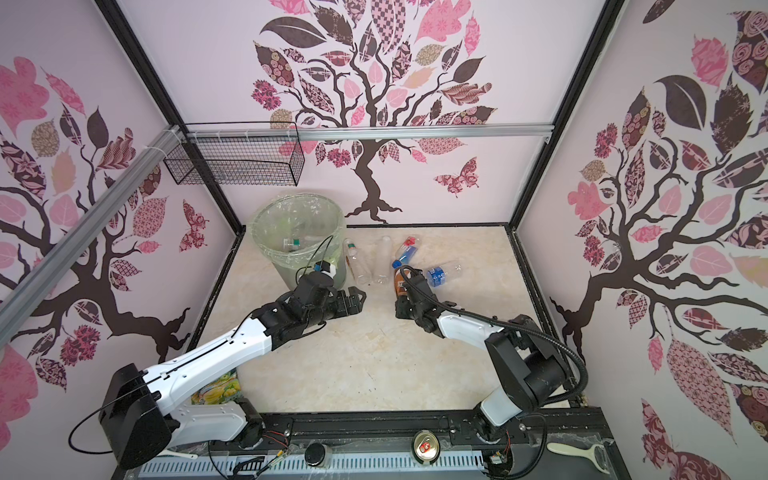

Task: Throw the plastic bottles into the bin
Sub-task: 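Lift the Nescafe bottle with right gripper toward the left gripper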

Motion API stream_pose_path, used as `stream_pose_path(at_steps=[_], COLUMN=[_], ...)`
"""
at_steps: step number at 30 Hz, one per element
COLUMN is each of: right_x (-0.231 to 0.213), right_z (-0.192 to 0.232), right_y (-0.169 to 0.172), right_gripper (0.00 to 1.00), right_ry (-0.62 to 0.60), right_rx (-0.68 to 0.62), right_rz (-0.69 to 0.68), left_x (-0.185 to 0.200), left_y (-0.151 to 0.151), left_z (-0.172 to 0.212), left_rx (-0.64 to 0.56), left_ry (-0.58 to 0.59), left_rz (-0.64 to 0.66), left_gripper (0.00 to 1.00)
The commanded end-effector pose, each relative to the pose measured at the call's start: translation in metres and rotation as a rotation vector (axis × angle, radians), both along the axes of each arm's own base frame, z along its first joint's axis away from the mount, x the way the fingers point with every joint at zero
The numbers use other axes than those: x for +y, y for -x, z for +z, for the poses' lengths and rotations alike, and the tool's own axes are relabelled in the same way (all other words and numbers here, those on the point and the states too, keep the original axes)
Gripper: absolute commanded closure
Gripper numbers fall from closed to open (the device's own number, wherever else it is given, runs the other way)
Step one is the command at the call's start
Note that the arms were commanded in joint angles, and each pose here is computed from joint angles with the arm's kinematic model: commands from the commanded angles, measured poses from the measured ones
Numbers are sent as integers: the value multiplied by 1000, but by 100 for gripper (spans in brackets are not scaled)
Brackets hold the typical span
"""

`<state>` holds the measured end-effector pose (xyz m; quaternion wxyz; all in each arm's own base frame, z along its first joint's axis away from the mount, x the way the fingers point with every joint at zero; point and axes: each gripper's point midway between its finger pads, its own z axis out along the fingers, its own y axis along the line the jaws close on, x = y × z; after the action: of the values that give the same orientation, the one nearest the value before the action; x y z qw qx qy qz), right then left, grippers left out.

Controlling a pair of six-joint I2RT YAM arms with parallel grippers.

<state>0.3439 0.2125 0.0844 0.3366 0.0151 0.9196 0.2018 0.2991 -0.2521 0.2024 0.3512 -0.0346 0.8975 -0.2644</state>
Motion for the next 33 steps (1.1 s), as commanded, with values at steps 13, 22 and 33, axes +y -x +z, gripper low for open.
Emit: stream_pose_path(at_steps=[13, 22, 33], right_x=[11, 35, 55], right_z=[78, 119, 158], right_y=[32, 59, 71], right_gripper=[69, 69, 69], right_ry=[-115, -178, -235], right_rx=[-121, -207, -269], right_rz=[75, 191, 262], left_x=[-30, -55, -66], left_y=[-51, -74, -76], left_z=[76, 79, 75], left_rx=[-97, -62, -37], left_ry=[53, 125, 157], left_rz=[-4, -43, -70], left_gripper=[2, 2, 2])
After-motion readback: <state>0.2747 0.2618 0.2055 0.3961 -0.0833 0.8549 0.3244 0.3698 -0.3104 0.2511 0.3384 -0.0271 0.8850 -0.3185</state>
